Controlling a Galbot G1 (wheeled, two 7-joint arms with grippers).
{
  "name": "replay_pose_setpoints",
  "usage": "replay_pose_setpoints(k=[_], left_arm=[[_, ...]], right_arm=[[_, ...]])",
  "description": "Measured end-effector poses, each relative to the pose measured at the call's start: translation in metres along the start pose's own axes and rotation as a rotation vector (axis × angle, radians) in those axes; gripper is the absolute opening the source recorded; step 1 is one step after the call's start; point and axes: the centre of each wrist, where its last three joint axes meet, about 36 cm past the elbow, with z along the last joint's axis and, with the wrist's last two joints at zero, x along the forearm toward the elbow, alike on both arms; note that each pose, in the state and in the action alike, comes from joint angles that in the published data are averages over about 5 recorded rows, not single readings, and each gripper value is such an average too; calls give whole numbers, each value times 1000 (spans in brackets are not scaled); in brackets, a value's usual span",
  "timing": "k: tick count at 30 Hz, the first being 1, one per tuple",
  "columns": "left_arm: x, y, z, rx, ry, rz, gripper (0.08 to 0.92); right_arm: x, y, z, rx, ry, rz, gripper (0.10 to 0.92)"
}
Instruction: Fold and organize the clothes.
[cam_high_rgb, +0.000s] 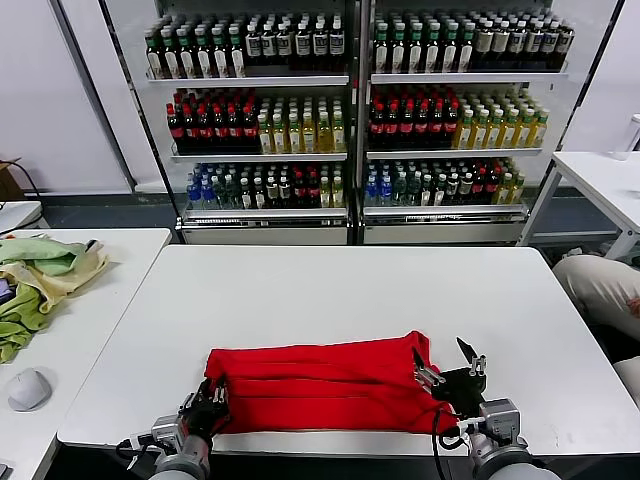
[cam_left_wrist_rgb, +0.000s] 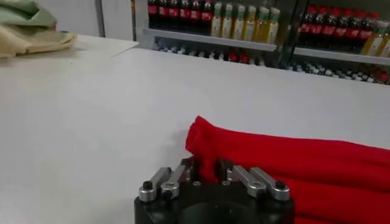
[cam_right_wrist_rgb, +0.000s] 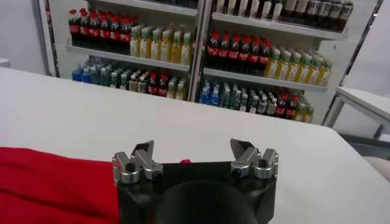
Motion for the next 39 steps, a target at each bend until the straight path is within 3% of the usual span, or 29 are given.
replay_pose_setpoints(k=[6, 11, 15, 22, 26, 30, 39], left_arm=[[-1, 2, -7, -56, -48, -19, 116], [0, 15, -24, -135, -122, -70, 107], [-1, 43, -37, -202, -158, -154, 107], [-2, 113, -66, -300, -200, -366, 107], [5, 130, -81, -311, -211, -421, 107], [18, 115, -92, -279, -218, -364, 107], [44, 43, -91, -152, -177, -51, 107]], right_arm=[[1, -1, -1, 4, -3, 3, 823], [2, -2, -2, 8, -9, 7, 823], [2, -3, -4, 11, -16, 9, 823], [1, -4, -7, 16, -27, 12, 823], [1, -4, -8, 16, -26, 15, 823], [3, -5, -8, 17, -25, 21, 823], [5, -4, -8, 12, -23, 27, 823]])
